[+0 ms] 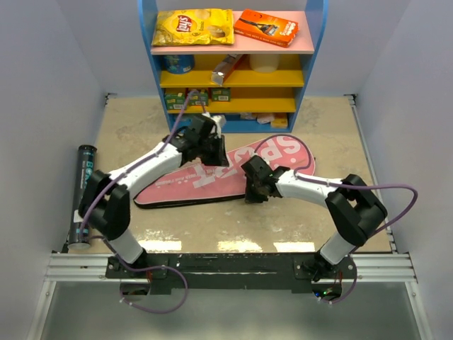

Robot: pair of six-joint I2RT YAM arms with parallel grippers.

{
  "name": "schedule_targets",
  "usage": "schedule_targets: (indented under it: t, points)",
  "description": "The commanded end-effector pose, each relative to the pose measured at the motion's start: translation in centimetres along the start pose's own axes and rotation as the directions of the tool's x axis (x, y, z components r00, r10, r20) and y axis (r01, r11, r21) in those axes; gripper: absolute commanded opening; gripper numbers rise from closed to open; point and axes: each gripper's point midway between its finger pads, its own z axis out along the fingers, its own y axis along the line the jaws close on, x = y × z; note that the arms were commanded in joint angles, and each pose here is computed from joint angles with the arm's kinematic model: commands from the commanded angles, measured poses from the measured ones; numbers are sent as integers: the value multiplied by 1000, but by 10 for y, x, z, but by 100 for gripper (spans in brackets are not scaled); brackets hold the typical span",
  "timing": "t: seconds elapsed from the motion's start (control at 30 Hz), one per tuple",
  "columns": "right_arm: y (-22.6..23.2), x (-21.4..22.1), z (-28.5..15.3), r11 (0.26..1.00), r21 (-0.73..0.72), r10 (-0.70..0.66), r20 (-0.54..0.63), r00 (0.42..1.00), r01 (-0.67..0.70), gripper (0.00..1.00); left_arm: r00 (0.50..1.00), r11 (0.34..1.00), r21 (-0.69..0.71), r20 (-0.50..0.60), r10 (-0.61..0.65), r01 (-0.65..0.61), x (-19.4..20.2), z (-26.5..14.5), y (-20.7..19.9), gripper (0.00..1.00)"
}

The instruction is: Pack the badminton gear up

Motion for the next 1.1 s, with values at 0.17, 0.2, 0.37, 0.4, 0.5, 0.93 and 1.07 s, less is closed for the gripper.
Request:
schedule_targets:
  t: [0.17,0.2,0.37,0.4,0.5,0.93,1.07]
  points:
    - [-36,-17,7,992,2,126,57,990,-126,0,989,941,-321,130,-73,112,-5,-96,106,28]
    - [-39,-22,8,990,-7,138,65,988,-137,0,990,936,-330,114,-88,121,5,-99,110,28]
    - [-71,-47,4,985,21,167,109,980,-170,0,981,839,-510,76,-178,192,53,-108,159,31]
    - [-76,-52,3,984,22,175,116,978,-178,0,977,823,-529,73,-198,206,58,-110,167,31]
    - [-77,-58,2,984,7,174,124,977,-176,0,970,787,-578,35,-239,215,71,-110,180,32]
    - [-76,-55,6,991,-18,131,120,984,-130,0,960,731,-667,-86,-266,143,106,-89,212,40]
    - [-73,-54,7,992,-39,128,112,985,-124,0,966,727,-679,-102,-237,107,106,-80,221,41]
